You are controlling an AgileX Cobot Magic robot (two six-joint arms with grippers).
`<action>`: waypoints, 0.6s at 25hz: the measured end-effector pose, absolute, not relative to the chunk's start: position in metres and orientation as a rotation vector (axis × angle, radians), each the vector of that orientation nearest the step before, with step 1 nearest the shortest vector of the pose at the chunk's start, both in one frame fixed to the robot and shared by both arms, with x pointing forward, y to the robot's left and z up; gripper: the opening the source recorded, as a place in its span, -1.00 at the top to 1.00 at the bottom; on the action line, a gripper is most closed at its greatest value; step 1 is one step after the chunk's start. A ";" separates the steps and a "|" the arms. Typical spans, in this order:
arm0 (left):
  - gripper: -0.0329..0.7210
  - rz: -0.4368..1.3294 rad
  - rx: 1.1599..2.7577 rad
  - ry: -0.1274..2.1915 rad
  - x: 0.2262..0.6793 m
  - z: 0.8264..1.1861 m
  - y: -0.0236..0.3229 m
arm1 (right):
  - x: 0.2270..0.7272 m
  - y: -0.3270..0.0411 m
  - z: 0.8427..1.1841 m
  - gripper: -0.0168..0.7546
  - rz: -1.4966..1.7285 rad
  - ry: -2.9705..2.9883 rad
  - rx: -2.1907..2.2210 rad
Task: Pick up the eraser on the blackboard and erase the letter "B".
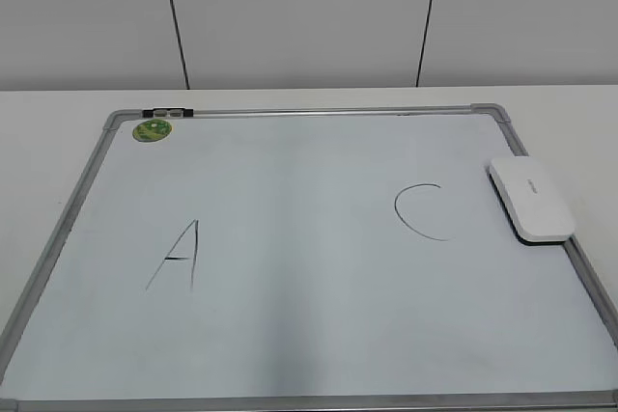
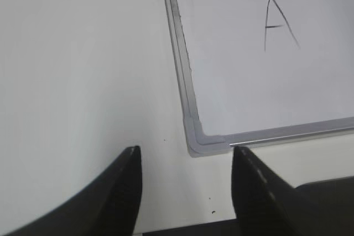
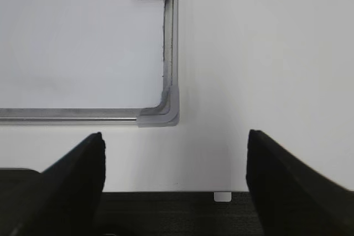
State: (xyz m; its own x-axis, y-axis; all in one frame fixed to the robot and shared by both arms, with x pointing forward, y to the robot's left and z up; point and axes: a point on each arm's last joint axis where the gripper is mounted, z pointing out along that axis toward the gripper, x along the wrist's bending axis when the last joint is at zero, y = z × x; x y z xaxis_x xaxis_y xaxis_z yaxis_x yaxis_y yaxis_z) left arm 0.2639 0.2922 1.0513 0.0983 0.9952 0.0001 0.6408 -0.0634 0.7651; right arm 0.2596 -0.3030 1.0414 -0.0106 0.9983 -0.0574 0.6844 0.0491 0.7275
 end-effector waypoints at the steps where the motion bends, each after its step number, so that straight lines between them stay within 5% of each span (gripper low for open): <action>1: -0.12 0.767 1.758 1.590 0.260 1.052 0.292 | 0.259 -0.303 1.041 -0.58 0.693 1.734 1.708; 15: -0.12 0.893 1.663 1.460 0.232 1.052 0.291 | 0.231 -0.303 1.042 -0.57 0.805 1.550 1.620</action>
